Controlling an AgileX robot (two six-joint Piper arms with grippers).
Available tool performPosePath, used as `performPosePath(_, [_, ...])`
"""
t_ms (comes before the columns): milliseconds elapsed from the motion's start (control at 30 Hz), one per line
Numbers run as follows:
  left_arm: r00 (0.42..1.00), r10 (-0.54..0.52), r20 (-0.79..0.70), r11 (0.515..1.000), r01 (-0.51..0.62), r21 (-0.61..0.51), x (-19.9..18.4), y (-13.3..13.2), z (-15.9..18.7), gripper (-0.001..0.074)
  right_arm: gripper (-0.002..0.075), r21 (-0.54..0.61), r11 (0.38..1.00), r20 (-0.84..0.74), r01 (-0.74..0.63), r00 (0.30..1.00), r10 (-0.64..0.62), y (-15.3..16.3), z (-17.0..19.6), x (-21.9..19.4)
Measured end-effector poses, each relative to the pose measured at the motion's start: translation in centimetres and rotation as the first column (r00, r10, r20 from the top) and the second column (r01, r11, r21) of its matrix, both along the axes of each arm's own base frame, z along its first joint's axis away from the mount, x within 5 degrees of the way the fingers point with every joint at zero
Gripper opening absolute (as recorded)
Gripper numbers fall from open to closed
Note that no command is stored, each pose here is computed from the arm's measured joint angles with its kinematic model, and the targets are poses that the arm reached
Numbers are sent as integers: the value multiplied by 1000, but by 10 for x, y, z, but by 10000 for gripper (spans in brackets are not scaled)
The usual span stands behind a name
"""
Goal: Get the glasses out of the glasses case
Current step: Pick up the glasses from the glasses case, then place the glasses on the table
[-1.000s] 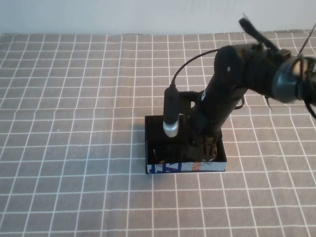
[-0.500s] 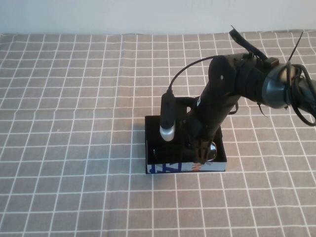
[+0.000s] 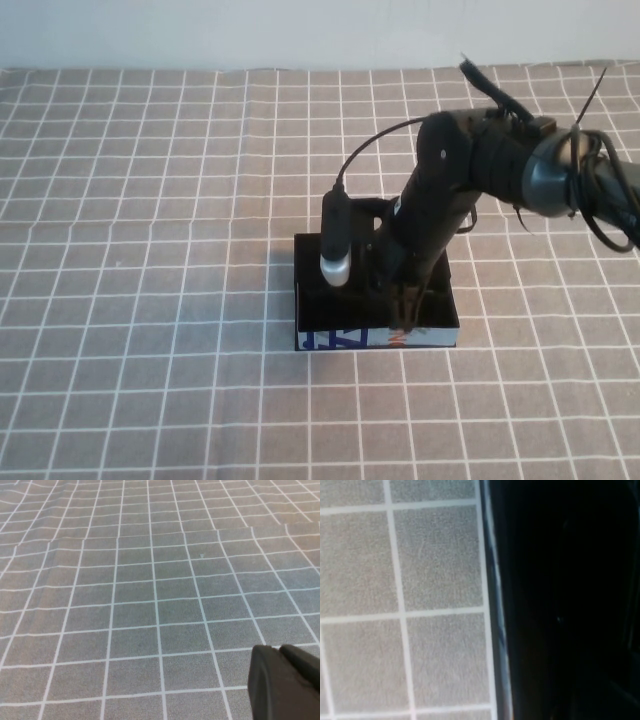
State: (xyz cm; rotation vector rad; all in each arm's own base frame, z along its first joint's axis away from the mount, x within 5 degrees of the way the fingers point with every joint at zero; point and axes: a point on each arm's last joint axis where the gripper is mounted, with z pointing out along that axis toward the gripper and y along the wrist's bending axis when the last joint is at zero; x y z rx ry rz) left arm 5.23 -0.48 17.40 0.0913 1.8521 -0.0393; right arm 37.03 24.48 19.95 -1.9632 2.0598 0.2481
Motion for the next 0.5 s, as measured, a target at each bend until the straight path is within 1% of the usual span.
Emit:
performPosePath(100, [1000,0,0,1000,0,0,0,0,0,-5,59,-7,1000,-6,16,1000,-16,0,16,1])
performPosePath(200, [1000,0,0,1000,0,0,0,0,0,-5,59,9,998,-2,65,998,-65,-1,48,-1])
performPosePath(267, [1000,0,0,1000,0,0,0,0,0,-5,59,19,994,11,112,994,-112,-4,71,-3])
performPosePath(333, [1000,0,0,1000,0,0,0,0,0,-5,59,39,976,20,215,976,-215,-9,91,-5])
performPosePath(400, [1000,0,0,1000,0,0,0,0,0,-5,59,53,932,11,358,933,-359,-16,106,-8])
performPosePath(500, [1000,0,0,1000,0,0,0,0,0,-5,59,66,808,-9,585,810,-586,-33,124,-12])
